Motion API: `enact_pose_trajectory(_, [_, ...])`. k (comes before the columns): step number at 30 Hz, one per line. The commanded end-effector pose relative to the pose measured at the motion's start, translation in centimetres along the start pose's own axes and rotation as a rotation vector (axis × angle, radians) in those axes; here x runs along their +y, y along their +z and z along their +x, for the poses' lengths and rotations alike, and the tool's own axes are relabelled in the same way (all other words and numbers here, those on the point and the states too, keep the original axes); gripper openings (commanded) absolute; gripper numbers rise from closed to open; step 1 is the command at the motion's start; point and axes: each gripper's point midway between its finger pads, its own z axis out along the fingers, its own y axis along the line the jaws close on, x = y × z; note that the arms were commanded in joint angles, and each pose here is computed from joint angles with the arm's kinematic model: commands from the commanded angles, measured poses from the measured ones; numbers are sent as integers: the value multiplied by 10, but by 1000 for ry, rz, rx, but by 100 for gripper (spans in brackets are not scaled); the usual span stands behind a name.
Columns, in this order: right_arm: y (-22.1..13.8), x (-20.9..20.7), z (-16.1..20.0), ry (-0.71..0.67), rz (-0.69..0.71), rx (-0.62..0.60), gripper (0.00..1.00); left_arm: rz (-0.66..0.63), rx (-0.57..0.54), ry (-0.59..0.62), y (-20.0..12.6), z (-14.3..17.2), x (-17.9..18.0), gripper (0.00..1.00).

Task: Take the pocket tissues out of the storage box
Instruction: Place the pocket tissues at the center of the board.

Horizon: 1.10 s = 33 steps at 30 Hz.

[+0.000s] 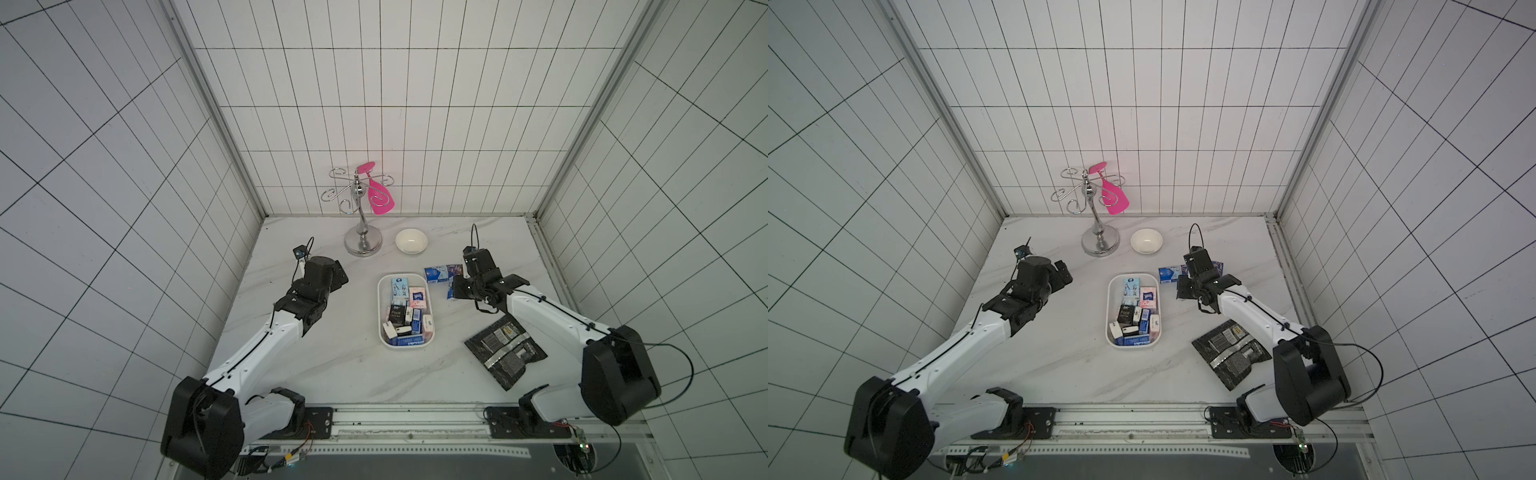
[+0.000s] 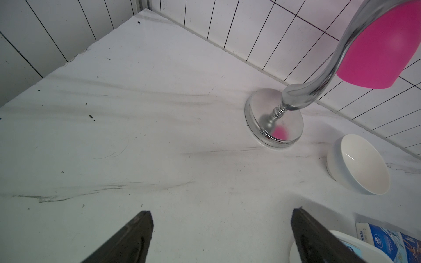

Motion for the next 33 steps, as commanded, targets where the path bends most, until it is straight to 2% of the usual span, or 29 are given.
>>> enact_pose_trajectory(1, [19, 9, 11, -1, -80, 37, 16, 18, -17, 4, -4, -8, -5, 98])
enact_pose_trajectory(7, [46, 26, 19, 16, -176, 88, 16, 2, -27, 2, -4, -9, -2, 98])
enact_pose_trajectory(22, [68, 30, 38, 30, -202, 174, 19, 0, -10, 3, 4, -4, -3, 98])
enact_pose_trajectory(33, [65, 10, 38, 1, -85, 190, 42, 4, -25, 0, 0, -9, -4, 98])
